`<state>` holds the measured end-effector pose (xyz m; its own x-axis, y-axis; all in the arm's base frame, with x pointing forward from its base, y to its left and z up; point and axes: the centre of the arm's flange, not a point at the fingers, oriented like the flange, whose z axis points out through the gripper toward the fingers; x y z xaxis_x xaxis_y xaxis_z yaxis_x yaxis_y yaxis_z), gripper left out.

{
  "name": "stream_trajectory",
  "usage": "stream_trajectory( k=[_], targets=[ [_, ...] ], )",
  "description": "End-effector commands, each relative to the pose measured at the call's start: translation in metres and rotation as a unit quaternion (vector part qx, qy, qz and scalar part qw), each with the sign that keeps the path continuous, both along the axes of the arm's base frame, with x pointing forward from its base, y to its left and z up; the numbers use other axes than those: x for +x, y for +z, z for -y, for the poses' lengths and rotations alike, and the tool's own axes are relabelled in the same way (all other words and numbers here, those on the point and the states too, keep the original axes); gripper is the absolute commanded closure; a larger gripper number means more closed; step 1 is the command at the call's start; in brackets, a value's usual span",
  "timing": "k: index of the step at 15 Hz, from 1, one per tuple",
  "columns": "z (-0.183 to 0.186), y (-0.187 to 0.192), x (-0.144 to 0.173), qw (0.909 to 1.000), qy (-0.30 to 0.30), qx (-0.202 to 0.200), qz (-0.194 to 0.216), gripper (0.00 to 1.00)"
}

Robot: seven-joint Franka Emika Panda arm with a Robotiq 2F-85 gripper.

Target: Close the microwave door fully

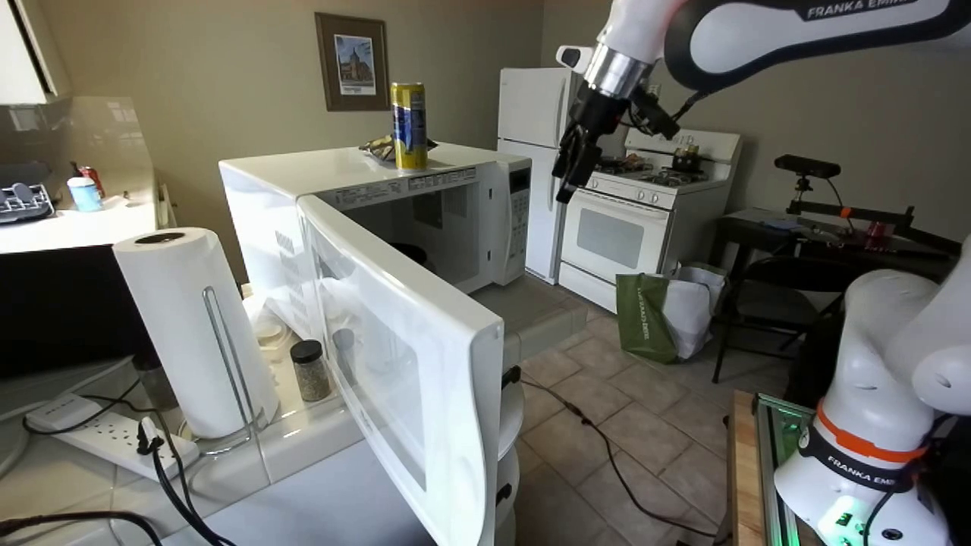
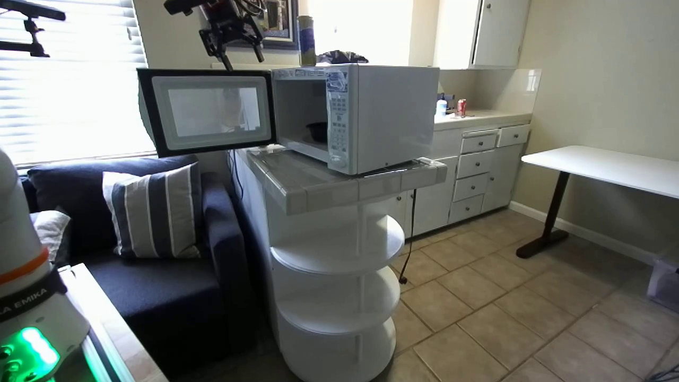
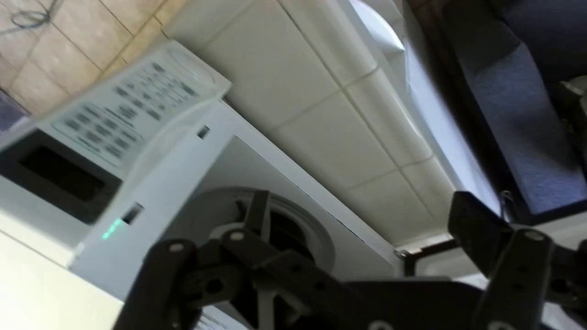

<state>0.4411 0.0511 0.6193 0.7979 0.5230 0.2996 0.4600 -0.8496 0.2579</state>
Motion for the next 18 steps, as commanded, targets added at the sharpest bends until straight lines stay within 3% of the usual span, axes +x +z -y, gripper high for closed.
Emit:
stream_trajectory(
  k=[1,5,10,15,16,17,18],
  targets=[
    [-0.052,0.03,0.003,0.996,0.086,0.024,-0.011,0.0],
    [-0.118,0.055,0.008,0.9816,0.185,0.046,-0.004,0.0],
    [-0.201,0.059,0.021,0.9512,0.305,0.048,-0.005,0.0],
    [-0.26,0.053,0.032,0.9264,0.375,0.035,-0.002,0.0],
    [-0.266,0.054,0.034,0.924,0.381,0.036,-0.001,0.07],
    [-0.27,0.056,0.035,0.9228,0.383,0.038,0.004,0.28],
    [-0.274,0.057,0.038,0.9223,0.384,0.041,0.006,0.32]
  ],
)
